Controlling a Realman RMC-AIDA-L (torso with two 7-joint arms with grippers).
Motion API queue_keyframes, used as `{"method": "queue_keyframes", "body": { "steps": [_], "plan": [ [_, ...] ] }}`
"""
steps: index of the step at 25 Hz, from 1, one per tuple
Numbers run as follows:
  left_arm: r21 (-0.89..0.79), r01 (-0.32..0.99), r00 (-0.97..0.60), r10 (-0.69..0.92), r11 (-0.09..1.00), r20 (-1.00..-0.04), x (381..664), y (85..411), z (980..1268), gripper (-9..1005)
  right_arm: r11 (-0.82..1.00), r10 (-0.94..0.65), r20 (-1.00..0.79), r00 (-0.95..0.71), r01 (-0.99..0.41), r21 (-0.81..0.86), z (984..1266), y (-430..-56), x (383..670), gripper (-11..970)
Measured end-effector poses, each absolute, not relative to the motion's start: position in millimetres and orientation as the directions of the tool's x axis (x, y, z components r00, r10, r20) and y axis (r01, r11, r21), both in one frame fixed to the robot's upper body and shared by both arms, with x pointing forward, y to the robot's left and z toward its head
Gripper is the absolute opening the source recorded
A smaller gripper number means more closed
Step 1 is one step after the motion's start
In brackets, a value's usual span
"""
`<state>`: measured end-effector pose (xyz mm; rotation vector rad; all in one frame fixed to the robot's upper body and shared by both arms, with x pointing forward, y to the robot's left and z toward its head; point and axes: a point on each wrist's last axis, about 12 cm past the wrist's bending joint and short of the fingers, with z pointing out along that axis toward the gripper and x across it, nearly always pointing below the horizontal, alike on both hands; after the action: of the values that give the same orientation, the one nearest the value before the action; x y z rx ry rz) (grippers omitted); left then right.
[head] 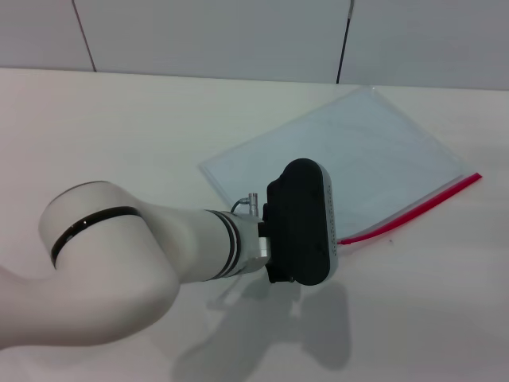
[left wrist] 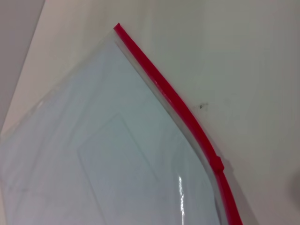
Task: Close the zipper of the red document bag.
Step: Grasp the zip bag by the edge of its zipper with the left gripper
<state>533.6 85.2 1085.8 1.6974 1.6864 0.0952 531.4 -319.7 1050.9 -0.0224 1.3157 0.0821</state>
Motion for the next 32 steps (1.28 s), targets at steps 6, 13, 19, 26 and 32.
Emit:
{"method": "queue_keyframes", "body": {
  "steps": [6, 13, 19, 26, 32],
  "plan": [
    [0.559, 0.815, 0.142, 0.884, 0.151, -0.446, 534, 89, 1085, 54, 0.997, 0.045, -0.967, 0.251, -0.077, 0.026, 1051, -320, 531, 830],
    [0.644, 0.723, 0.228, 0.793, 0.251, -0.566, 529, 101, 1086, 53, 0.965, -0.047, -0.963, 0.266, -0.235, -0.112, 1054, -309, 532, 829],
    [0.729, 0.627, 0.317, 0.764, 0.277, -0.562, 521, 116, 1081, 52, 0.797, -0.210, -0.917, 0.340, -0.483, -0.362, 1060, -287, 536, 829],
    [0.780, 0.557, 0.375, 0.751, 0.287, -0.544, 515, 124, 1078, 50, 0.524, -0.335, -0.841, 0.425, -0.657, -0.541, 1063, -269, 545, 830],
    [0.778, 0.554, 0.377, 0.744, 0.296, -0.552, 513, 124, 1079, 49, 0.359, -0.389, -0.796, 0.463, -0.719, -0.594, 1063, -254, 555, 825]
  ]
}}
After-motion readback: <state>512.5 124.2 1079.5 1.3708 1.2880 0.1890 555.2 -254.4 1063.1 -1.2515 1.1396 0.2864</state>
